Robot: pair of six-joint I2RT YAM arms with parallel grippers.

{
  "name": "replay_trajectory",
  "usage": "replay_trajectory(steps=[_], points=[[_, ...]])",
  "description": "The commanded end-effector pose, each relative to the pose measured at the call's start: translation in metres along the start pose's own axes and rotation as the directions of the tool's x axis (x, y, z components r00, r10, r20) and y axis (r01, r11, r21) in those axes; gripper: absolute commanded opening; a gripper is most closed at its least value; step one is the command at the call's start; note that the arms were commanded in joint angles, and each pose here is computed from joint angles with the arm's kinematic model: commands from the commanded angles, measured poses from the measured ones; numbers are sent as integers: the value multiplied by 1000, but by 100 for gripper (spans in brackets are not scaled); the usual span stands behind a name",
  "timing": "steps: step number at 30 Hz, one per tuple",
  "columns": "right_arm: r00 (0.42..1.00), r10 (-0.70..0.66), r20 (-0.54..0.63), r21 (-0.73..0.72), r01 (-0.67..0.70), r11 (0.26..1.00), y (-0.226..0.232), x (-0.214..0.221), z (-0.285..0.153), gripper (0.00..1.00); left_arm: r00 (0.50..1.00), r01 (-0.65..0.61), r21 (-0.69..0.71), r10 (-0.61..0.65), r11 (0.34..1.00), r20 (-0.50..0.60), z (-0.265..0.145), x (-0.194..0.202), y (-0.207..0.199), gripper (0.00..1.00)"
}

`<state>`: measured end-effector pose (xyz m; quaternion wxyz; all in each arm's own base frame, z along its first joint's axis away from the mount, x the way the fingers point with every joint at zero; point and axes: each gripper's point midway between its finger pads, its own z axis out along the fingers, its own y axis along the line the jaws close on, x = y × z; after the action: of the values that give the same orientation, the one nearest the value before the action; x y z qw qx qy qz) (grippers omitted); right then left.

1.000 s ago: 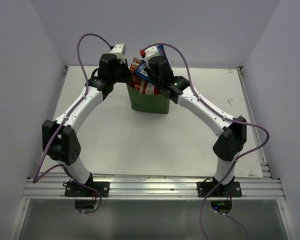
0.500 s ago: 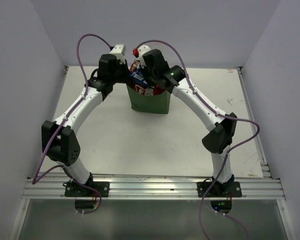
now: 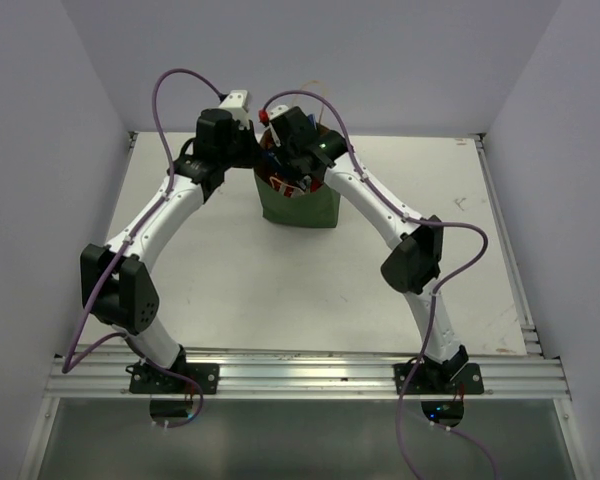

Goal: Place the snacks into the paper bag

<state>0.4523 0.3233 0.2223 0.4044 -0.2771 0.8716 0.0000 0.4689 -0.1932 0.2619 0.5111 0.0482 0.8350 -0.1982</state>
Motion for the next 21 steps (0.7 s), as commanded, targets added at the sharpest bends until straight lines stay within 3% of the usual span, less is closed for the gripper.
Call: replay_trajectory(steps=[1, 5, 10, 12, 13, 14, 15, 16, 19, 21], points=[[979, 48, -197, 27, -44, 999, -11, 52, 29, 0, 996, -2, 59, -3, 998, 88, -26, -31, -17, 0], [978, 42, -203, 12, -40, 999, -12, 60, 29, 0, 996, -2, 54, -3, 999, 91, -27, -32, -16, 0], [993, 64, -98, 26, -62, 998, -23, 26, 9, 0, 996, 7, 65, -12, 998, 85, -26, -31, -19, 0], [996, 91, -6, 11, -91, 996, -28, -3, -12, 0, 996, 12, 63, -17, 998, 87, -26, -32, -19, 0], [994, 101, 29, -2, -101, 995, -28, -13, -19, 6, 995, 15, 64, -21, 998, 93, -28, -34, -19, 0], [989, 120, 84, -32, -117, 993, -29, -28, -38, 18, 995, 17, 66, -24, 998, 95, -29, -34, -20, 0], [979, 139, 148, -46, -134, 990, -31, -45, -47, 37, 995, 23, 70, -29, 997, 93, -29, -34, -21, 0], [970, 153, 190, -60, -144, 988, -33, -55, -59, 66, 995, 27, 71, -33, 997, 96, -28, -34, -22, 0], [913, 200, 355, -95, -177, 980, -45, -92, -109, 94, 996, 30, 79, -36, 996, 82, -24, -28, -27, 0], [861, 226, 455, -95, -205, 974, -60, -110, -150, 95, 997, 32, 88, -38, 996, 68, -20, -23, -32, 0]])
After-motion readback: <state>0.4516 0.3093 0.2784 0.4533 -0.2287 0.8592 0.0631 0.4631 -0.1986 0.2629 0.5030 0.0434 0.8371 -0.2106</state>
